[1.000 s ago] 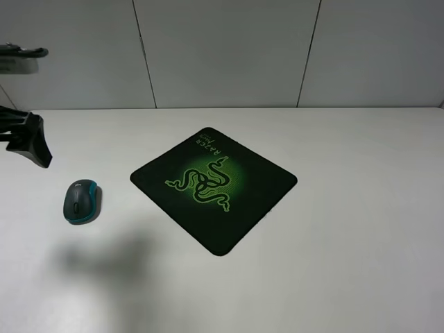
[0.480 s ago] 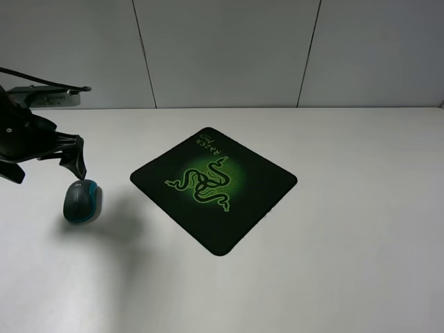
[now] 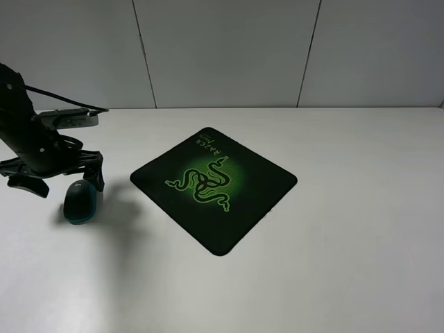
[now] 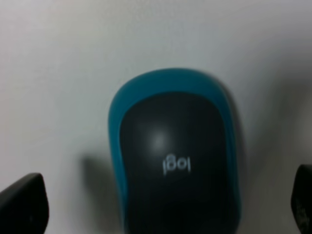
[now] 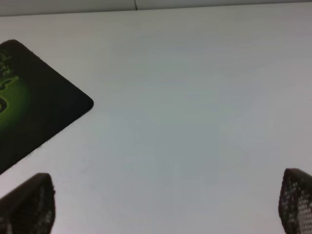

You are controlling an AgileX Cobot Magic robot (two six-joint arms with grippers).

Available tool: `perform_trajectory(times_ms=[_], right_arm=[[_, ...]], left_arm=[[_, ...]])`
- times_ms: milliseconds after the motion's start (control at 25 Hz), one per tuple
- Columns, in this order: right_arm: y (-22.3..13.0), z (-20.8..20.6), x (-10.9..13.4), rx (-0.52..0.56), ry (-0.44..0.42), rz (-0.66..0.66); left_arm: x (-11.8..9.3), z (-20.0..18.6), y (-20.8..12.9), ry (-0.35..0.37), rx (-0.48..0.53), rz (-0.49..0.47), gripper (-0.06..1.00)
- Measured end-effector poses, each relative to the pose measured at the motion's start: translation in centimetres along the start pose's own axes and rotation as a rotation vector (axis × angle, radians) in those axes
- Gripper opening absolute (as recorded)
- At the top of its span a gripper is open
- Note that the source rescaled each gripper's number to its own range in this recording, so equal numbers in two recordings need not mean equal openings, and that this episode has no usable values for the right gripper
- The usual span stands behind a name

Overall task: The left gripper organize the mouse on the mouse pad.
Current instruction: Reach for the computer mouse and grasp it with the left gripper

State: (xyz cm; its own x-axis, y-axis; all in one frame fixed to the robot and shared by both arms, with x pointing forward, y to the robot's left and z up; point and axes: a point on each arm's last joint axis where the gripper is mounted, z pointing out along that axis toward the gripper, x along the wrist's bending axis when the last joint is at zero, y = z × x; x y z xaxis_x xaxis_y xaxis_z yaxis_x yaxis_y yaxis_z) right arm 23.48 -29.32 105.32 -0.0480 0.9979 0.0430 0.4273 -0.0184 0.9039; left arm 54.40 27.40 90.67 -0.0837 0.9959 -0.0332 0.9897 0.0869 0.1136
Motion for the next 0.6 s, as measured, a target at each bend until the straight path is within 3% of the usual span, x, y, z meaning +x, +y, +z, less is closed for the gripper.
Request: perform_trajectory(times_ms=[600], right_arm=[[0.0,0.0,0.0,0.000,0.000,0.000]], left_arm=[[-0.3,3.0,0.1,-0.002,0.045,-0.010,1.00]])
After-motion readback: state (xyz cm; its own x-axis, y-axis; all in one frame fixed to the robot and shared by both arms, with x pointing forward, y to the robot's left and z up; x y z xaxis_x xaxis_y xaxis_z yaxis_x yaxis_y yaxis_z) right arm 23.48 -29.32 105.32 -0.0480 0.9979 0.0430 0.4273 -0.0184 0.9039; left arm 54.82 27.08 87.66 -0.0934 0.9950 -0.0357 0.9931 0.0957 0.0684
